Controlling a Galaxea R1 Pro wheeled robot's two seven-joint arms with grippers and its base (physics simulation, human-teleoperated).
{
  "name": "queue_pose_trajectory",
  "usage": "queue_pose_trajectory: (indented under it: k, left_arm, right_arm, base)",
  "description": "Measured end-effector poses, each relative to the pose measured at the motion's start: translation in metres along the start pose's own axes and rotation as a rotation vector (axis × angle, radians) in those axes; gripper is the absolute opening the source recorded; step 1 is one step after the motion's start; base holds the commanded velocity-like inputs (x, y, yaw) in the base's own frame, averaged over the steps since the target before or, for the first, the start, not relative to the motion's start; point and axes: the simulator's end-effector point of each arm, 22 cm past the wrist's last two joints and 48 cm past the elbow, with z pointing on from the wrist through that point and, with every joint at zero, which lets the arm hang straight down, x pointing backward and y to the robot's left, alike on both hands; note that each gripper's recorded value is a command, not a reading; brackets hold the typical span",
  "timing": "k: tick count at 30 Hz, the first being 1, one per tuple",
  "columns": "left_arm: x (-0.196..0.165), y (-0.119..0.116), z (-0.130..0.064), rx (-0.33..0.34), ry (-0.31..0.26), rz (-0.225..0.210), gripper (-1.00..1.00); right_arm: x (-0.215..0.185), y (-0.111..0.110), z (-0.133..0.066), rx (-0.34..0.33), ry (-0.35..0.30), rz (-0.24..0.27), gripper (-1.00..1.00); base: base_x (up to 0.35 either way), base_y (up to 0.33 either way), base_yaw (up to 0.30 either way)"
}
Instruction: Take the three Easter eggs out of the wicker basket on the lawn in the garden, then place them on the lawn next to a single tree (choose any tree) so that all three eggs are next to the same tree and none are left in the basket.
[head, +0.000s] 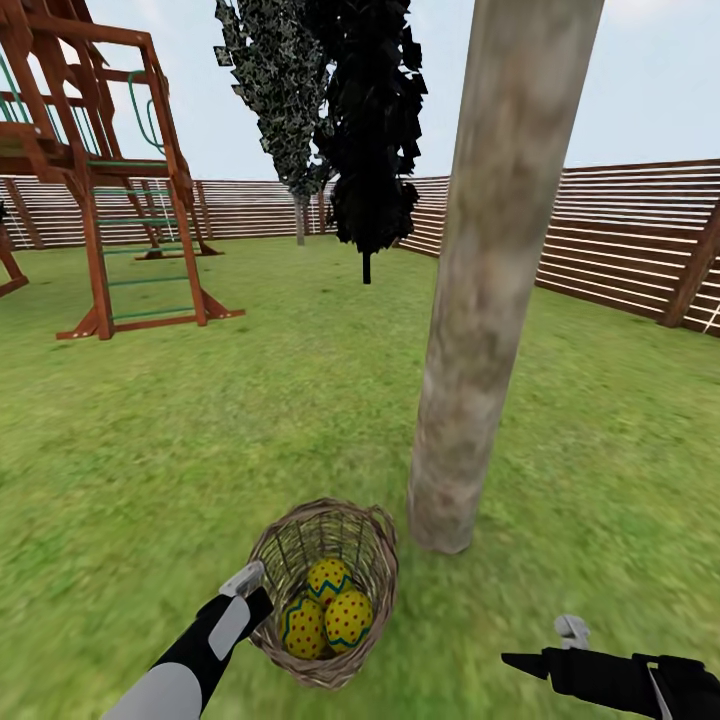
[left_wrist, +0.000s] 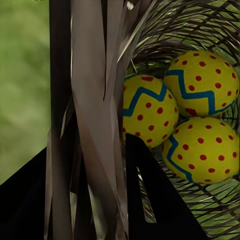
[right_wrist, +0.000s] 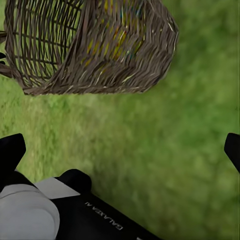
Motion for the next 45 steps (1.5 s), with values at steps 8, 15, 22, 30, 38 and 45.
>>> queue_pose_trajectory:
  k: [8, 15, 22, 30, 38, 45]
  left_arm:
    - [0.005, 0.005, 0.002, -0.006, 0.003, 0.007, -1.00]
    - [0.006, 0.004, 0.002, -0.005, 0.005, 0.005, -1.00]
    - [0.006, 0.004, 0.002, -0.004, 0.005, 0.004, 1.00]
    - [0.005, 0.004, 0.002, -0.005, 0.003, 0.003, 1.00]
    - [0.004, 0.004, 0.002, -0.005, 0.002, 0.003, 1.00]
    - [-0.009, 0.000, -0.008, -0.005, -0.009, 0.002, 1.00]
  right_arm:
    - [0.005, -0.003, 0.003, -0.002, 0.004, -0.005, 1.00]
    - [0.004, -0.003, 0.003, -0.003, -0.001, -0.017, 1.00]
    - [0.004, -0.003, 0.003, -0.003, -0.002, -0.016, 1.00]
    - [0.004, -0.003, 0.003, -0.003, -0.002, -0.016, 1.00]
    - [0.004, -0.003, 0.003, -0.003, -0.003, -0.016, 1.00]
    - [-0.003, 0.003, -0.003, -0.003, -0.004, -0.016, 1.00]
  base:
    - [0.000, 0.000, 0.000]
    - [0.000, 0.000, 0.000]
    - [0.000, 0.000, 0.000]
    - [0.000, 0.000, 0.000]
    - [0.000, 0.000, 0.000]
    - [0.000, 0.000, 0.000]
